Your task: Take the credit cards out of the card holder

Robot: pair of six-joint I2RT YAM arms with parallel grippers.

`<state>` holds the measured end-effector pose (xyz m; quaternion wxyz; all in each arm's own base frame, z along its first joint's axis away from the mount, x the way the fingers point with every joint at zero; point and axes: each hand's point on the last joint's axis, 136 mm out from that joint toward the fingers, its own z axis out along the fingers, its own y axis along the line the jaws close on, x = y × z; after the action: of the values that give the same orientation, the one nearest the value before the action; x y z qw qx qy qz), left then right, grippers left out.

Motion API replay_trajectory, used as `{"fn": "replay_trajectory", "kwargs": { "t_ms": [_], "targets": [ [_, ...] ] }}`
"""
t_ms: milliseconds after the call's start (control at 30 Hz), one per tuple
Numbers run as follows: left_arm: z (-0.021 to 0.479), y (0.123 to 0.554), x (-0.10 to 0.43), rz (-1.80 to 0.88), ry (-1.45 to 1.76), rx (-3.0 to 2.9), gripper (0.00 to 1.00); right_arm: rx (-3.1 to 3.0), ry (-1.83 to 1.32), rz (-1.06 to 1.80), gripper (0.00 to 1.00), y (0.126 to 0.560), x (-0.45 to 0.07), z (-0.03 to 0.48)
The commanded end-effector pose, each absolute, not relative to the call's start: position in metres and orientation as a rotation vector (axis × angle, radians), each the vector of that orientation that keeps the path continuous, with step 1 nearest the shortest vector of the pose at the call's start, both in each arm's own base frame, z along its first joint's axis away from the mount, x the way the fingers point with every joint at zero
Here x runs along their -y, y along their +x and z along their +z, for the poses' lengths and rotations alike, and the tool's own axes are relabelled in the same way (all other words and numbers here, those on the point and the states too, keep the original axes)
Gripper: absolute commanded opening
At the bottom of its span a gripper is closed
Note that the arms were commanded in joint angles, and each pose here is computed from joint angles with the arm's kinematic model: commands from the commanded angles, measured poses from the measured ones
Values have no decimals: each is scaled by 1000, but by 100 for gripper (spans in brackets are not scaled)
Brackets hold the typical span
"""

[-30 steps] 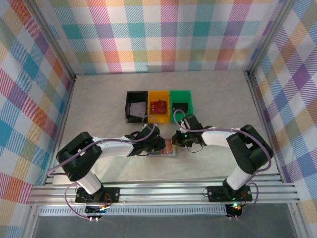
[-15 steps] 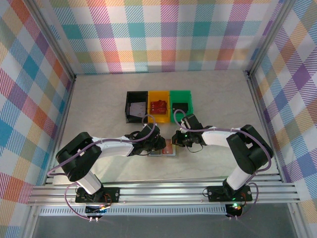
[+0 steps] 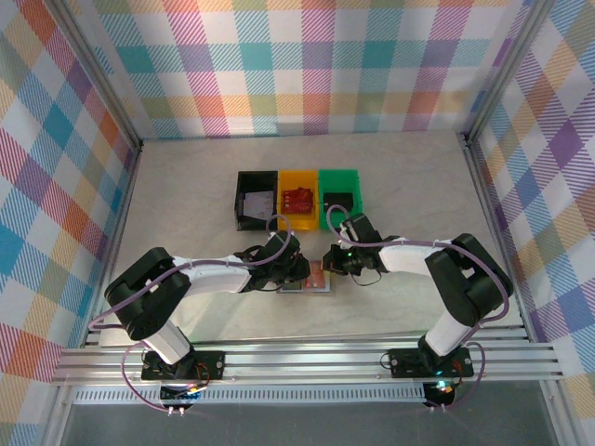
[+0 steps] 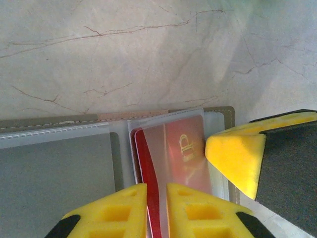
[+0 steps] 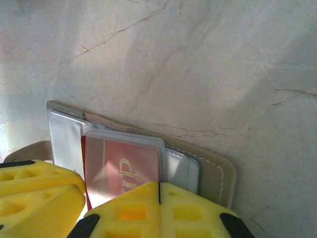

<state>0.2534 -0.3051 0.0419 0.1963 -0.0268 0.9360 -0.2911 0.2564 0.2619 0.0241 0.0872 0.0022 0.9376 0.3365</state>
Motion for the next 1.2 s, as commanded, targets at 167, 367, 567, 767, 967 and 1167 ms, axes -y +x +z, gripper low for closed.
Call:
{"fn": "replay_trajectory", "kwargs": {
  "t_ms": [167, 367, 567, 767, 967, 1167],
  "targets": [
    [74, 261, 326, -980, -67, -2502, 10, -2801, -47, 1079, 0, 246, -270, 24],
    [75, 262, 327, -1008, -85, -2481, 8, -2797, -47, 1085, 0, 245, -270, 25],
    [77, 261, 326, -1025, -96, -2465, 0, -2798, -48, 1087, 0, 245, -270, 25],
    [81, 262, 317, -1005, -117, -2438, 0, -2802, -34, 1041, 0, 246, -265, 24],
    [79, 257, 305, -980, -134, -2440, 0, -2808, -20, 1005, 0, 248, -261, 23],
    [73, 251, 297, -955, -128, -2463, 0, -2811, -29, 1008, 0, 247, -261, 23]
  ]
}}
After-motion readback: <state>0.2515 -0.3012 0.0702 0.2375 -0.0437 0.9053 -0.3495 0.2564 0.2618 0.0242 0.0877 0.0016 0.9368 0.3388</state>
